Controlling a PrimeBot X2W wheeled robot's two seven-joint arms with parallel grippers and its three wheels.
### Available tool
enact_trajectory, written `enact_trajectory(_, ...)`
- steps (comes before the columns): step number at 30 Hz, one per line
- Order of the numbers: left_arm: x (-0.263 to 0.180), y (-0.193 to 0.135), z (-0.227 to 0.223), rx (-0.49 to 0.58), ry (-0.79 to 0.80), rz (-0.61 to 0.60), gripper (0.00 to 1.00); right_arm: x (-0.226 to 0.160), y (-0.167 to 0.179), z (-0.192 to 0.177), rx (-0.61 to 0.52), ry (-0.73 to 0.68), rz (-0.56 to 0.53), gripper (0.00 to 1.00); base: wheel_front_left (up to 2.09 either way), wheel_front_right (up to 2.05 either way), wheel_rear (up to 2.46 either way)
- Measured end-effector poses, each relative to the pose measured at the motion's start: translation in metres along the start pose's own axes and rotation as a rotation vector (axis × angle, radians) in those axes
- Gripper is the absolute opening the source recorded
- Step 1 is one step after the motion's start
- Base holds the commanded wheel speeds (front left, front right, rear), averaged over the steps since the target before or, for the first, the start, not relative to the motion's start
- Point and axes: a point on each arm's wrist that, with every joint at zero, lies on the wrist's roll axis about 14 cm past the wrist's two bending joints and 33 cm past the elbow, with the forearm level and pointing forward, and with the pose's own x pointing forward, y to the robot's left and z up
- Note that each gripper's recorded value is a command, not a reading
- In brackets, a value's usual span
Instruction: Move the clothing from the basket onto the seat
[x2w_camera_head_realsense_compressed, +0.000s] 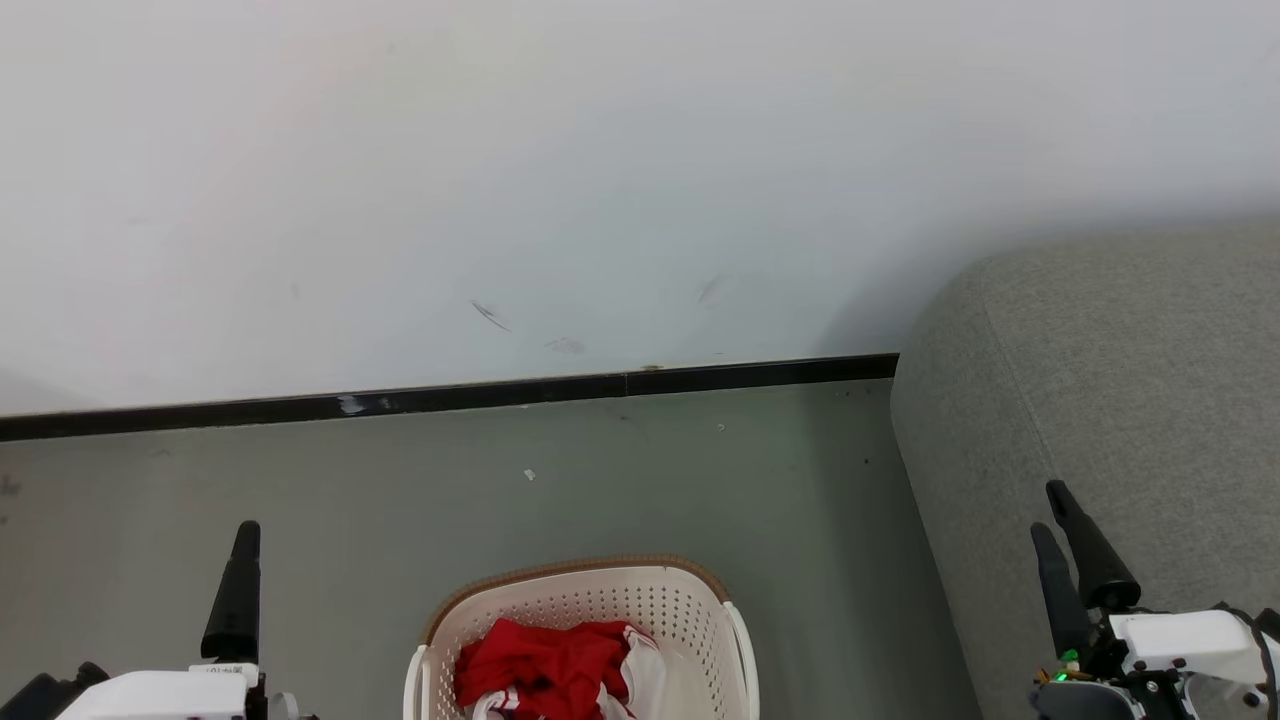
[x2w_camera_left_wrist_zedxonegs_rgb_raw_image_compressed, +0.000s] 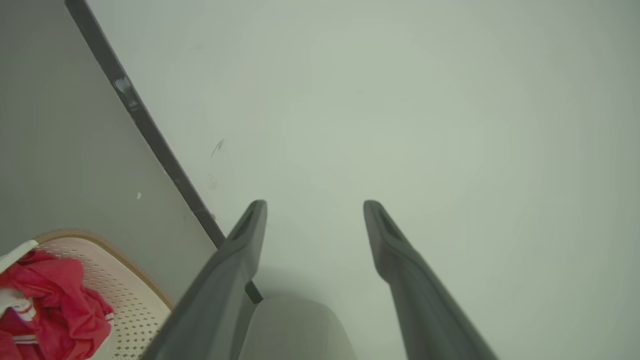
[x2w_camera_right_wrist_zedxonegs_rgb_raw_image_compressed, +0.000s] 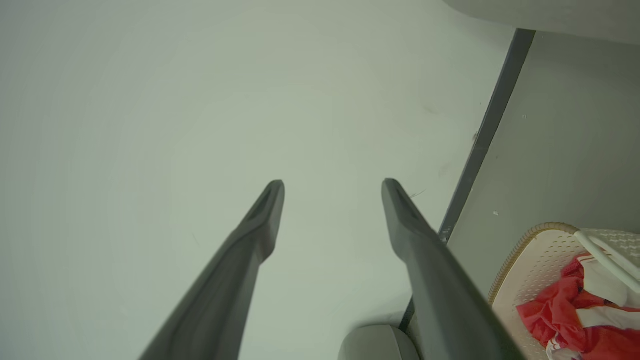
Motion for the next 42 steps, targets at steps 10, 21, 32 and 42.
enact_trajectory(10,0.002,-0.014,0.005,0.135,-0.016,-0.05,1.0,0.005,0.021,0.006,-0.188,-0.005,0.073,1.0,0.0,0.0,0.0)
enact_trajectory(21,0.002,-0.02,0.014,0.352,-0.031,-0.081,1.0,0.005,0.031,0.007,-0.458,-0.001,0.121,1.0,0.0,0.0,0.0)
enact_trajectory(32,0.003,-0.028,0.011,0.554,-0.028,-0.125,1.0,0.008,0.051,0.002,-0.691,-0.014,0.206,1.0,0.0,0.0,0.0)
enact_trajectory(42,0.003,-0.035,0.014,0.734,-0.051,-0.16,1.0,0.007,0.056,-0.002,-0.926,-0.019,0.25,1.0,0.0,0.0,0.0)
